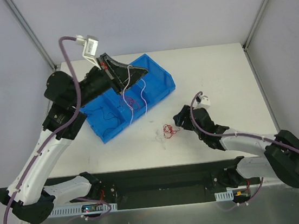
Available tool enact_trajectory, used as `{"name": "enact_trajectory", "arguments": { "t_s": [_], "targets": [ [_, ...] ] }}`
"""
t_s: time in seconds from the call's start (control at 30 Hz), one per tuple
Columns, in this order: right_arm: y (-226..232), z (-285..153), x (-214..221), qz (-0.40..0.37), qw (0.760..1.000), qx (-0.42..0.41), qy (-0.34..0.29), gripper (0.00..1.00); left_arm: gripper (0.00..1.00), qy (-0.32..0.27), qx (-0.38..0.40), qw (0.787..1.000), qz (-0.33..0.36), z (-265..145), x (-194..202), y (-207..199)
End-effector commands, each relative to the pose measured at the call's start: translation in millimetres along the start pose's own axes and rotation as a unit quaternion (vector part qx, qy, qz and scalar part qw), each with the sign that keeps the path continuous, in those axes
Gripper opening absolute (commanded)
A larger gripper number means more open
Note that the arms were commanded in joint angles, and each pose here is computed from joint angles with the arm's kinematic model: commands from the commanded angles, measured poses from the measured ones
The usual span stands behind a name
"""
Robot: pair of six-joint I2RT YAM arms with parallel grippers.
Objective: Untangle the cables
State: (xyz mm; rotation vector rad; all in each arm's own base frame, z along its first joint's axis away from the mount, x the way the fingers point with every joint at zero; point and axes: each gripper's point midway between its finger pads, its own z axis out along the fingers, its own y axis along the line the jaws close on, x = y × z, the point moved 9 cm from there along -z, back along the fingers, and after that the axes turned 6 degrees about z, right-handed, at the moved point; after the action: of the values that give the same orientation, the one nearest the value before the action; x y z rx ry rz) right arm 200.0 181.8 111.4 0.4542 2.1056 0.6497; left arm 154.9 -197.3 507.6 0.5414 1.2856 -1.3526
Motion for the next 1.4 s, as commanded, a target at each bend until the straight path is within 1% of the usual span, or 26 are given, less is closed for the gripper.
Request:
{"name": "enact_trajectory", "arguments": {
  "t_s": [0.0,0.07,0.13,0.2,0.27,0.37,0.4,0.5,0.57,0.63,0.73,0.83,0.87,0.9,0.97,1.0,1.03,1.07,1.1,1.13,1.17,1.2,1.23,1.3,1.33,1.37],
  "targets": [
    [15,-25,-19,-0.064,0.995,-0.075,-0.015,0.67,0.00,0.035,-0.050,0.998,-0.011,-6,32,23],
    [25,-39,-29,-0.109,0.986,-0.128,-0.021,0.74,0.00,0.051,-0.062,0.996,-0.023,-10,47,29],
    [40,-57,-40,-0.164,0.969,-0.184,-0.013,0.81,0.00,0.070,-0.079,0.994,-0.036,-13,63,38],
    [59,-73,-48,-0.204,0.947,-0.249,0.015,0.87,0.00,0.093,-0.096,0.990,-0.052,-18,78,45],
    [82,-89,-55,-0.224,0.917,-0.329,0.033,0.92,0.00,0.109,-0.113,0.985,-0.067,-20,90,53],
    [114,-104,-60,-0.229,0.875,-0.423,0.048,0.96,0.00,0.123,-0.147,0.977,-0.094,-25,106,62],
    [122,-105,-60,-0.234,0.866,-0.440,0.047,0.96,0.00,0.127,-0.156,0.974,-0.102,-26,110,66],
    [142,-112,-53,-0.260,0.848,-0.460,0.037,0.97,0.00,0.128,-0.180,0.968,-0.119,-28,114,71],
    [147,-117,-51,-0.277,0.848,-0.452,0.017,0.98,0.00,0.128,-0.187,0.966,-0.122,-29,114,72],
    [147,-120,-53,-0.272,0.855,-0.442,0.000,0.98,0.00,0.130,-0.192,0.965,-0.124,-30,115,73],
    [145,-126,-58,-0.283,0.855,-0.435,-0.007,0.98,0.00,0.134,-0.199,0.963,-0.126,-32,114,73],
    [124,-129,-67,-0.333,0.873,-0.357,-0.017,0.98,0.00,0.132,-0.200,0.963,-0.123,-34,111,70],
    [116,-132,-75,-0.342,0.882,-0.321,-0.033,0.98,0.00,0.130,-0.203,0.963,-0.122,-35,110,71],
    [112,-133,-79,-0.350,0.885,-0.304,-0.042,0.99,0.00,0.129,-0.204,0.963,-0.122,-36,111,71],
    [116,-144,-83,-0.350,0.874,-0.334,-0.046,1.00,0.00,0.130,-0.202,0.962,-0.126,-36,112,70],
    [122,-150,-81,-0.352,0.859,-0.370,-0.028,1.00,0.00,0.133,-0.202,0.962,-0.127,-36,113,71],
    [123,-155,-79,-0.364,0.848,-0.384,-0.006,0.99,0.00,0.134,-0.203,0.962,-0.127,-35,114,72],
    [123,-159,-83,-0.376,0.846,-0.377,-0.006,0.99,0.00,0.135,-0.208,0.960,-0.128,-35,115,74],
    [117,-161,-88,-0.391,0.852,-0.348,-0.009,1.00,0.00,0.135,-0.210,0.960,-0.128,-35,115,75],
    [108,-163,-98,-0.399,0.866,-0.301,-0.035,1.00,0.00,0.133,-0.213,0.959,-0.129,-35,115,75],
    [102,-165,-104,-0.402,0.872,-0.275,-0.055,0.96,0.00,0.132,-0.214,0.959,-0.132,-34,114,76],
    [101,-169,-107,-0.397,0.870,-0.284,-0.072,0.96,0.00,0.134,-0.213,0.958,-0.135,-33,115,76],
    [105,-173,-105,-0.388,0.862,-0.317,-0.076,0.96,0.00,0.136,-0.212,0.958,-0.139,-32,116,77],
    [122,-175,-98,-0.353,0.849,-0.387,-0.061,0.96,0.00,0.137,-0.212,0.957,-0.144,-30,116,78],
    [134,-174,-98,-0.328,0.851,-0.405,-0.062,0.96,0.00,0.137,-0.214,0.956,-0.147,-29,116,79],
    [141,-168,-97,-0.308,0.863,-0.397,-0.057,0.98,0.00,0.137,-0.214,0.955,-0.150,-28,116,79]
  ]
}}
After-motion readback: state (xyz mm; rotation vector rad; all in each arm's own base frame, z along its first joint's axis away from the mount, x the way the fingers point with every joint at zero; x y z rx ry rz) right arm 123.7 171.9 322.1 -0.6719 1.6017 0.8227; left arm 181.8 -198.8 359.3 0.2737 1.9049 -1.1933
